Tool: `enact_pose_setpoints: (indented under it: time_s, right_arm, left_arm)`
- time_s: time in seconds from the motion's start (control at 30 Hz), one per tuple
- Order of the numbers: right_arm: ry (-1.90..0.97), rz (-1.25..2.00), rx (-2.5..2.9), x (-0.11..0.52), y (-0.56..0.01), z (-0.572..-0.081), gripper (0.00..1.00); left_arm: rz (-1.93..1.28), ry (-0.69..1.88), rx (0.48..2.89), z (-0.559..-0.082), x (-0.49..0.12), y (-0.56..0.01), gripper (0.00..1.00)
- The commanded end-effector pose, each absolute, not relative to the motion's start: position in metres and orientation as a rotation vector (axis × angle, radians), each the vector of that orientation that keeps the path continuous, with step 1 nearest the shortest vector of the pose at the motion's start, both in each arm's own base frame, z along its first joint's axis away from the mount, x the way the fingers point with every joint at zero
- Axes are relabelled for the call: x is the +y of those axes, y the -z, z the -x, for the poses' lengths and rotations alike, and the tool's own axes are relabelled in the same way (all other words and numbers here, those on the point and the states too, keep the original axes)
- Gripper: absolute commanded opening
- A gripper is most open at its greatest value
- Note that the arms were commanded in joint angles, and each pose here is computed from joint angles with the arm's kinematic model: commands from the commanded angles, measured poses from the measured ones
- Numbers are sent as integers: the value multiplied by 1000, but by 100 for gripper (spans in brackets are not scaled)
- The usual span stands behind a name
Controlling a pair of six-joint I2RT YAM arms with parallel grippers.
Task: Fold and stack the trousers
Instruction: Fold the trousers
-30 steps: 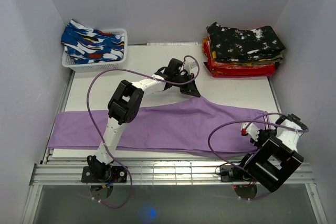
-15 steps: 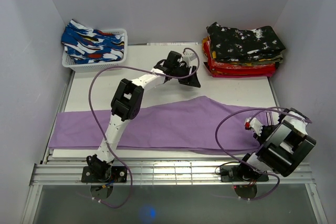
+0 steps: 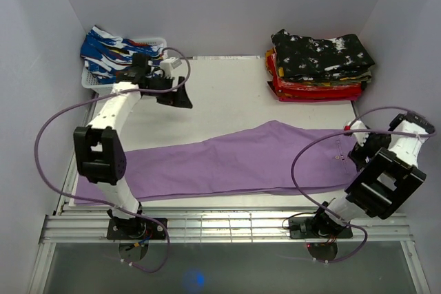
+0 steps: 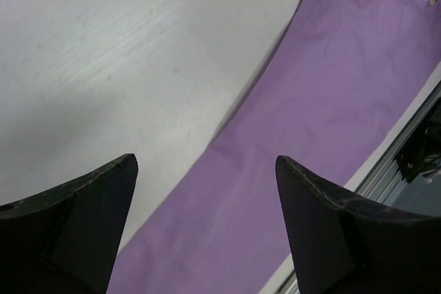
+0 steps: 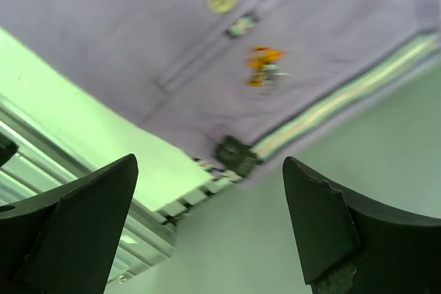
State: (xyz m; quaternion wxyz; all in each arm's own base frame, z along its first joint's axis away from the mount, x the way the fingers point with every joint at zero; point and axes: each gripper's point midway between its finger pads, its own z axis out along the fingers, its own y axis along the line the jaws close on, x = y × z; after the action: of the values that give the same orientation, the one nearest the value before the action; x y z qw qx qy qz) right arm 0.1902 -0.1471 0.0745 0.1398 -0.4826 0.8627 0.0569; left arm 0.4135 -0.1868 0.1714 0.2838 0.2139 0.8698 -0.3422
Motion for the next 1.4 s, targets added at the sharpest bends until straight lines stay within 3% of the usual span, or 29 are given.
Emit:
enact_pose_setpoints:
  time_s: [0.0,0.27,0.43,0.63,0.87,1.0,1.13,1.37]
  right_arm:
    - [-292,1245,2397,-118,-124,-214,91]
    - [-318,1299,2382,-52,-100,-234,97]
    - [-288,1256,2448,-35,-67,-248,100]
    - [-247,1182,2608,-54,-30,-253,96]
    - [-100,1076,2713,-82,-10,-252,98]
    - [-63,989,2724,-87,-14,-264,98]
    - [-48,934,2714,-89,-25,-277,97]
    - [-50,913,2640,-84,-56,-289,90]
  left_arm:
    - [-685,900,2476,-341,-141,-156,92]
    - [-686,573,2748,-271,-50,-89,89]
    - [-656,560,2846,-255,-44,-56,86]
    - [-624,492,2917,-291,-37,-9,83]
    - [-638,425,2874,-386,-51,18,82]
    - [-601,431,2798,-433,-59,-2,83]
    - [-504,493,2739,-429,-56,-38,89]
    - [-104,461,2591,-416,62,-110,98]
